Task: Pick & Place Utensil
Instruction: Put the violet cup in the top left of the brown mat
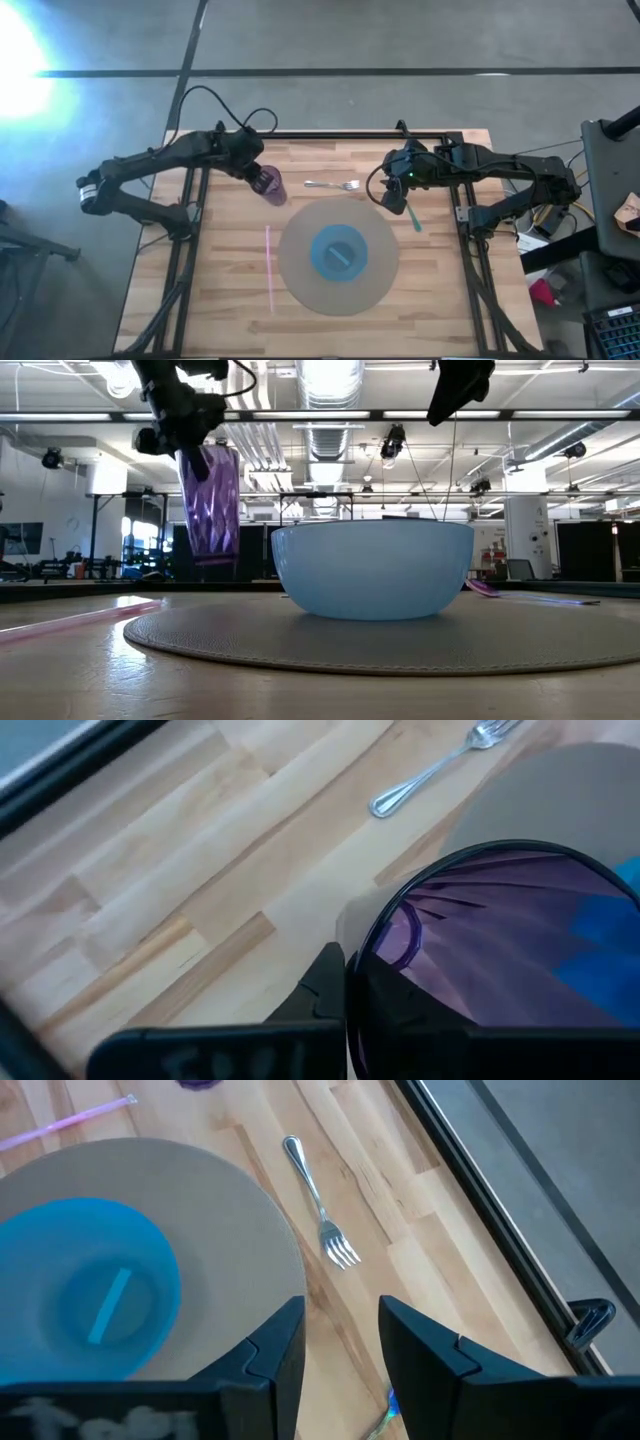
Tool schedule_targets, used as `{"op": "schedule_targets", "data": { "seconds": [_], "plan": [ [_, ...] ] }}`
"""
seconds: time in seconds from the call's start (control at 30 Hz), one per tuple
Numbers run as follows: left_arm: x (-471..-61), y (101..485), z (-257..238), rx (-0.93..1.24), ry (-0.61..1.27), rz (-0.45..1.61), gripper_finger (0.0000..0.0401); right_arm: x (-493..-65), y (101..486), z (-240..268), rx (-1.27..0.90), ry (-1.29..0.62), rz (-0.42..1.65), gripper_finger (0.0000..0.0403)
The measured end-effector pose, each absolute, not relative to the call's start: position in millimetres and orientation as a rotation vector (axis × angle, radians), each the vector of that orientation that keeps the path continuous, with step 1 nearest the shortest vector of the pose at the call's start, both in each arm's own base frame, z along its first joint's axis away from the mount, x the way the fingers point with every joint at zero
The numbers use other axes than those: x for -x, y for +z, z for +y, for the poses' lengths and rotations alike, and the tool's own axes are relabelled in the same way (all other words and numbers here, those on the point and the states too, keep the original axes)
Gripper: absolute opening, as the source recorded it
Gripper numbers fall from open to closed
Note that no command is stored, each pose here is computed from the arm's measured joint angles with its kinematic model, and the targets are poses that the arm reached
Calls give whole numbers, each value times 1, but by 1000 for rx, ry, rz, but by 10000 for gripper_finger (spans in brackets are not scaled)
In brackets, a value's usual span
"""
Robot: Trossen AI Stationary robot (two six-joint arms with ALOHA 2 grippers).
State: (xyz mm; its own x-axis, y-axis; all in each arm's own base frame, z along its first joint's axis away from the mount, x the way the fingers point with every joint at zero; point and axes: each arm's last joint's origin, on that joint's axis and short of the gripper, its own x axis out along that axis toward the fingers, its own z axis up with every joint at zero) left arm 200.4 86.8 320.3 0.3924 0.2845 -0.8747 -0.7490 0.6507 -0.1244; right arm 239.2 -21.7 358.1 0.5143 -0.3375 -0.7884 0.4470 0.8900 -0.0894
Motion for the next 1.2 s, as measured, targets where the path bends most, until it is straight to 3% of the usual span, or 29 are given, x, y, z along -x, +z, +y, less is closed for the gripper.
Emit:
{"op": "schedule_targets", "data": {
  "seconds": [0.2,0.5,0.93,1.2],
  "plan": [
    [-213,334,81,501,744,1038,7,-239,358,-22,-131,-473,917,123],
    [-237,314,61,454,652,1150,7,-239,358,-22,-130,-473,918,123],
    [-221,306,49,493,580,999,5,-239,343,-22,-125,-476,966,123],
    [-221,293,61,507,614,1035,6,-239,342,-21,-147,-486,965,123]
  ]
}}
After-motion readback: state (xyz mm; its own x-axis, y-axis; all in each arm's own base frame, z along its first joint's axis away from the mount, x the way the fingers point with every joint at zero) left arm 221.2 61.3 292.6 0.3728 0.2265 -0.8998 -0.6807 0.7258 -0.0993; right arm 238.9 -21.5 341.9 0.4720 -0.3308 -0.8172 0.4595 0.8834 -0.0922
